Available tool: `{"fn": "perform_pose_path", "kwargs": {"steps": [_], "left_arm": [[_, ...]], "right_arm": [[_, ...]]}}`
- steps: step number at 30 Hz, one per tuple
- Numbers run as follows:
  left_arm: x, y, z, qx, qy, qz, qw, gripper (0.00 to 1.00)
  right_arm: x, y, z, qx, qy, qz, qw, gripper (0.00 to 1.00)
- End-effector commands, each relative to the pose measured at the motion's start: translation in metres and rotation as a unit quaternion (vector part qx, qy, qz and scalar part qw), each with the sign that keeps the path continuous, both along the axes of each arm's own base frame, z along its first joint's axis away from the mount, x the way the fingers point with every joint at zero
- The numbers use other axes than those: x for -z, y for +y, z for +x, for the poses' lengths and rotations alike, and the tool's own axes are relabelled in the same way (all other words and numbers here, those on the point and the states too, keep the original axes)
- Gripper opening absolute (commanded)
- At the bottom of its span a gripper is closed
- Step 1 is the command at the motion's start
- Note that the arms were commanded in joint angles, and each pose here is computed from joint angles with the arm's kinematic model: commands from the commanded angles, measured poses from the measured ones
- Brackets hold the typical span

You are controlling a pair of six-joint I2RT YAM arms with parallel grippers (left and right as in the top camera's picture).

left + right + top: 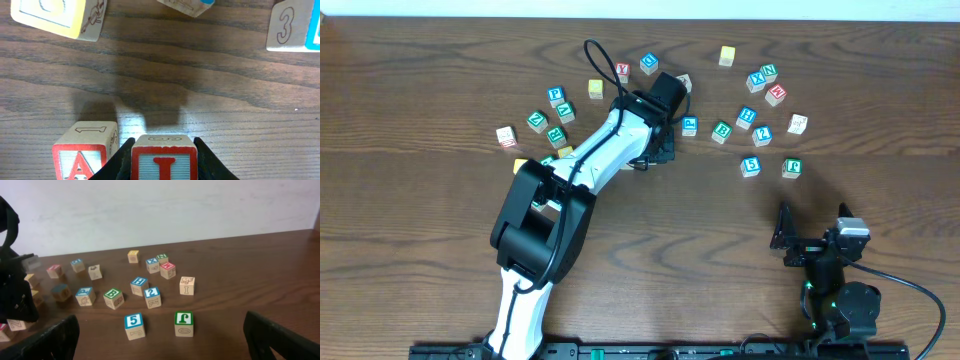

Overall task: Spell out AI2
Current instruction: 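Carry the I block down and place it right of the A block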

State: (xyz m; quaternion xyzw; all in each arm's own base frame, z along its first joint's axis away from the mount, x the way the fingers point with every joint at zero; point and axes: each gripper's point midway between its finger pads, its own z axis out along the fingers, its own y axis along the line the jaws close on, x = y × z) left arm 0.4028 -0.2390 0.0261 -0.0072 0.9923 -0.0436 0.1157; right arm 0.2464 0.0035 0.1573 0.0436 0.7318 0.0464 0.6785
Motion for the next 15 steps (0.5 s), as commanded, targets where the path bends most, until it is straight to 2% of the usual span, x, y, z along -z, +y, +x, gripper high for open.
{"fn": "perform_pose_path", "kwargs": {"steps": [1, 13, 14, 15], "left_arm": [[0.013, 0.009, 0.000, -0.007, 0.001, 0.021, 1.000, 0.25], [0.024, 0.006, -0.005, -0.002, -0.002, 0.019, 1.000, 0.27], [0.024, 0.006, -0.005, -0.002, -0.002, 0.019, 1.000, 0.34], [0.024, 0.006, -0.005, -0.002, -0.001, 0.019, 1.000, 0.36]], "right_arm": [[0.001, -0.003, 0.000, 0.006, 0.000, 0.006, 1.000, 0.99], [0.001, -0.003, 0.000, 0.005, 0.000, 0.006, 1.000, 0.99], [0.001, -0.003, 0.000, 0.005, 0.000, 0.006, 1.000, 0.99], [0.001, -0.003, 0.000, 0.005, 0.000, 0.006, 1.000, 0.99]]}}
